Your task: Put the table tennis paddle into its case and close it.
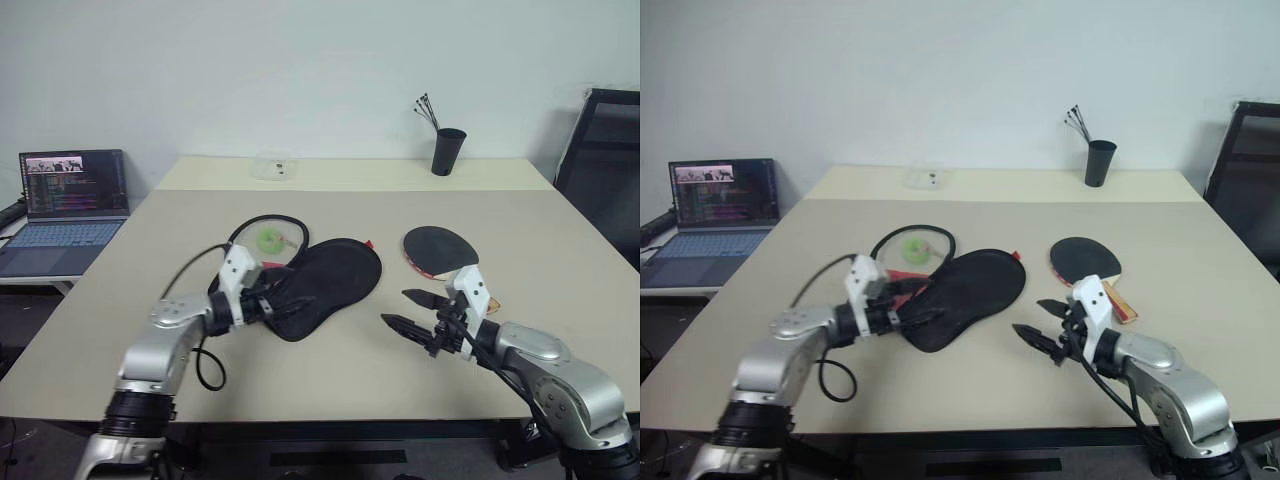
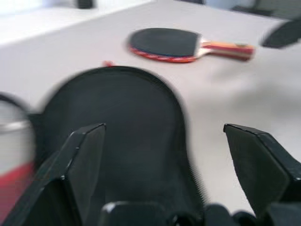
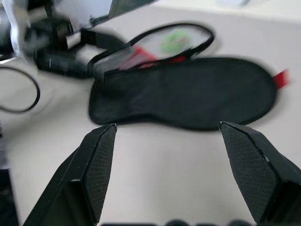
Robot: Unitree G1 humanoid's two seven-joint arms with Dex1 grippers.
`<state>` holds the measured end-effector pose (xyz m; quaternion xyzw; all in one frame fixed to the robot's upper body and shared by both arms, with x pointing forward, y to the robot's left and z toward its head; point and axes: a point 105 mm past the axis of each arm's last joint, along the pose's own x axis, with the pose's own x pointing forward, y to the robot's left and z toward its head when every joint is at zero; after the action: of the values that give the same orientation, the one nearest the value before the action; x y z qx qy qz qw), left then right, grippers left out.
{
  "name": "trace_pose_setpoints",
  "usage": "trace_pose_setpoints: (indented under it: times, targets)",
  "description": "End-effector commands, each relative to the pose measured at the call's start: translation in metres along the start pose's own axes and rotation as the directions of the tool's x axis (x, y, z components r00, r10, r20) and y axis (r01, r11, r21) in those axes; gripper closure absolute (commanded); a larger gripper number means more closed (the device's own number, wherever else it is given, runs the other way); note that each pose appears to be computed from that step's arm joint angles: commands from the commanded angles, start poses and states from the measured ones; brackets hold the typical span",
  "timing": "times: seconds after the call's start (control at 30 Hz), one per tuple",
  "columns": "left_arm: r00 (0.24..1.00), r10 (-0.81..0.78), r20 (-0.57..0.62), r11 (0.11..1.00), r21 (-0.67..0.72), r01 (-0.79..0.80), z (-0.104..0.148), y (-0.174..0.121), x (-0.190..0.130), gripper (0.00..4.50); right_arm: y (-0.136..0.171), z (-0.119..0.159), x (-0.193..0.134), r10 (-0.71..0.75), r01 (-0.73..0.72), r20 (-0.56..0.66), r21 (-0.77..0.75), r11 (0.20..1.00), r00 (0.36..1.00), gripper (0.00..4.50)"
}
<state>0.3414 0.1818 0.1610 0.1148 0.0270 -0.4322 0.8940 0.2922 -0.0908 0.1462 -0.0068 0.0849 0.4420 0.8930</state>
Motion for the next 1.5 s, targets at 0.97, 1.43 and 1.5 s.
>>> trace_pose_setpoints:
  times: [0.97,1.43,1.5]
  targets:
    - [0.985,-0.085,-0.148,0.996,-0.017,0.083,0.025,0.017,-0.08,0.07,0.05,-0.01,0.143,0.081,-0.027,-0.154,0.325,0.945,0.985,0.68]
    - [0.968,-0.112,-0.224,0.994,-0.021,0.11,0.01,0.003,-0.095,0.0,0.033,-0.012,0.138,0.023,0.041,-0.173,0.361,0.932,0.985,2.91]
    - [0.964,-0.142,-0.224,0.99,-0.024,0.14,0.009,-0.006,-0.09,0.0,0.02,-0.017,0.128,-0.009,0.083,-0.19,0.388,0.918,0.982,3.58]
